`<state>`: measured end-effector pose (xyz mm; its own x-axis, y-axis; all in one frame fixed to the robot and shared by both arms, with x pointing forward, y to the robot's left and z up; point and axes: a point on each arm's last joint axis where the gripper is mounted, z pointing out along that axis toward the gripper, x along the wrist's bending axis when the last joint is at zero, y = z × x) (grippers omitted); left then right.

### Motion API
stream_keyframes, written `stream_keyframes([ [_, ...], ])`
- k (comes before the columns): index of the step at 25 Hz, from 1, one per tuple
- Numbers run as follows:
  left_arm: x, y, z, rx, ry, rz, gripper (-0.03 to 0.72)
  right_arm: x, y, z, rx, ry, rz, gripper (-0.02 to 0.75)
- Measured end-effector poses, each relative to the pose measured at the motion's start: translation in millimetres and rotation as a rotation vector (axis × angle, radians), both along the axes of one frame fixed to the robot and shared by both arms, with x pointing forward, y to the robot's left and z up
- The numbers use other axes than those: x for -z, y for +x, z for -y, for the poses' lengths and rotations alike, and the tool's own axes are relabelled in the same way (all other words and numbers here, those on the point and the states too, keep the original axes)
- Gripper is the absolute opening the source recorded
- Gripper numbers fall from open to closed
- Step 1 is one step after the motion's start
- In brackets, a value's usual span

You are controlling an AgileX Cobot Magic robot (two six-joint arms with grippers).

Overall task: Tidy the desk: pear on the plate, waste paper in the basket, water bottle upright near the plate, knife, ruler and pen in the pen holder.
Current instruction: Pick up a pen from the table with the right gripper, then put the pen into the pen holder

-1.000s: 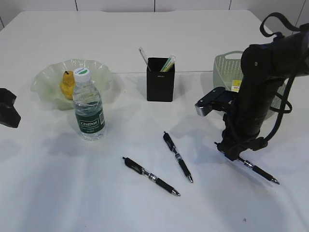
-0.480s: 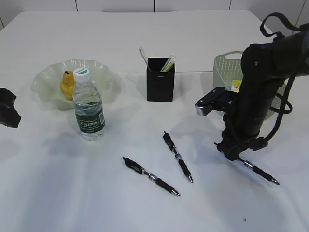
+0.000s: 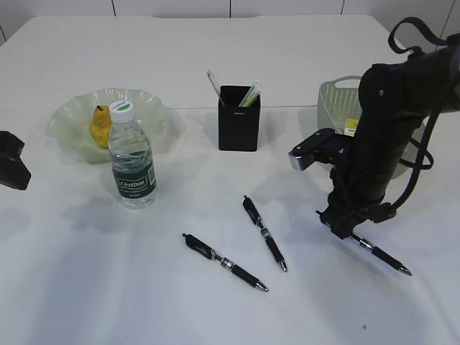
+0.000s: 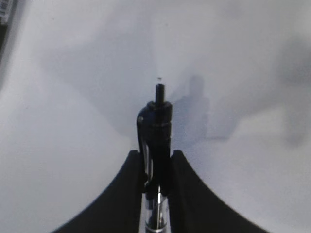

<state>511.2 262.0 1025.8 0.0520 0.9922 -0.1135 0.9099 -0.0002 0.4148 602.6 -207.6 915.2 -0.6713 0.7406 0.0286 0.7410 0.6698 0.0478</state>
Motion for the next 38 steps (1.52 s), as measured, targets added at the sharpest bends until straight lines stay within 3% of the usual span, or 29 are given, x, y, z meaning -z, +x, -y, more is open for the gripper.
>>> stream_keyframes([
  [14, 0, 0, 0, 0.000, 0.000, -0.004, 0.456, -46, 24, -15, 0.027, 0.148, 0.171, 0.087],
  [27, 0, -1, 0, 0.001, 0.000, -0.006, 0.456, -124, 73, -38, 0.058, 0.421, 0.590, 0.087],
  [32, 0, -1, 0, 0.001, 0.000, -0.006, 0.456, -137, 80, -46, 0.017, 0.528, 0.722, 0.087],
  [38, 0, -1, 0, 0.001, 0.000, -0.006, 0.456, -128, 94, -53, 0.008, 0.630, 0.811, 0.087],
])
